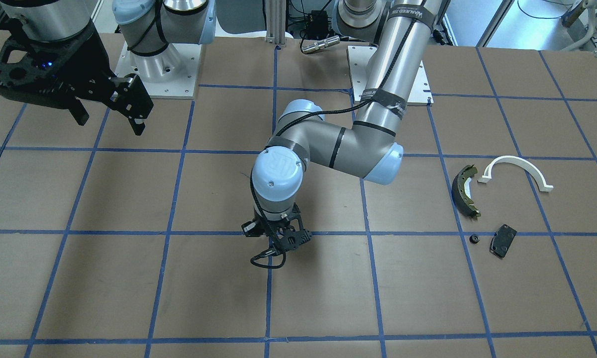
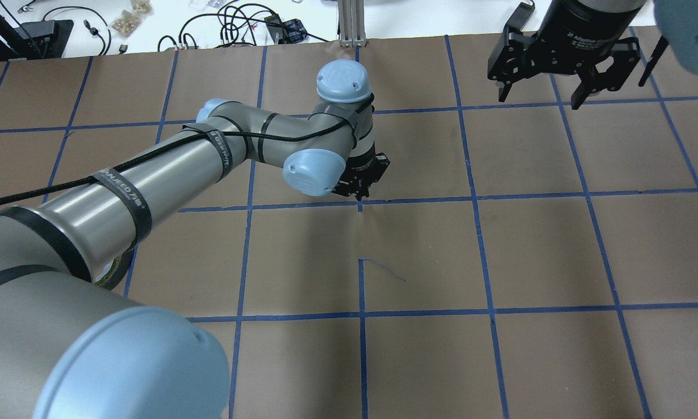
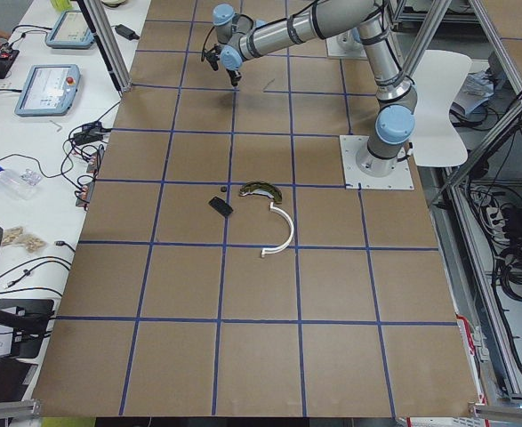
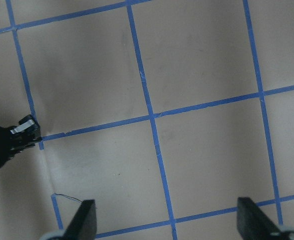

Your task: Place bearing gear from tray to pile

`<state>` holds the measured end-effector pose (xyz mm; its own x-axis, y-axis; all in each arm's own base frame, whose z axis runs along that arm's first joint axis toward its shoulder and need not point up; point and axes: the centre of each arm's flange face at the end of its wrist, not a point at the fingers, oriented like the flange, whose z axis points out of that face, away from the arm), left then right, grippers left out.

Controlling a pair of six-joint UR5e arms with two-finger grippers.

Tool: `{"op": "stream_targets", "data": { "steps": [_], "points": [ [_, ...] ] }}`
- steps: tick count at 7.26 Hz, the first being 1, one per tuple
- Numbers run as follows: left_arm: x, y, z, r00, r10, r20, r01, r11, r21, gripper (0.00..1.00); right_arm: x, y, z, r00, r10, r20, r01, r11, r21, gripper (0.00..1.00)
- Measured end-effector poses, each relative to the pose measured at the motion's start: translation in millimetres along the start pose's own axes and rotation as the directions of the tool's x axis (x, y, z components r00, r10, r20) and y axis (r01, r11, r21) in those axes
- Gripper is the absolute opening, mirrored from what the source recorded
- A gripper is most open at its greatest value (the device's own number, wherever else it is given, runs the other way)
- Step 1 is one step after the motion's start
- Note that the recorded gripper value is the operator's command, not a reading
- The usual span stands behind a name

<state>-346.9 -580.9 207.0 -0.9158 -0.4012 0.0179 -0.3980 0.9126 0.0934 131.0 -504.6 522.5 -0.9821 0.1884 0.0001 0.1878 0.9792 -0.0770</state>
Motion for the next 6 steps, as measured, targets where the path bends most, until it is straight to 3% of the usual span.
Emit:
{"op": "stream_targets", "data": {
  "steps": [3, 6],
  "points": [
    [-134.9, -104.7, -62.4, 0.962, 0.268, 0.043, -0.268, 0.963, -0.016, 0.0, -0.4, 0.5, 4.9, 1.0, -0.012, 0.0, 0.012, 1.0, -0.006, 1.0],
    [-284.8, -173.4, -73.0, 0.873, 0.487, 0.033, -0.485, 0.873, -0.054, 0.0, -0.1, 1.9, 8.2, 1.0, -0.015, -0.002, 0.015, 1.0, -0.012, 1.0]
  ]
}}
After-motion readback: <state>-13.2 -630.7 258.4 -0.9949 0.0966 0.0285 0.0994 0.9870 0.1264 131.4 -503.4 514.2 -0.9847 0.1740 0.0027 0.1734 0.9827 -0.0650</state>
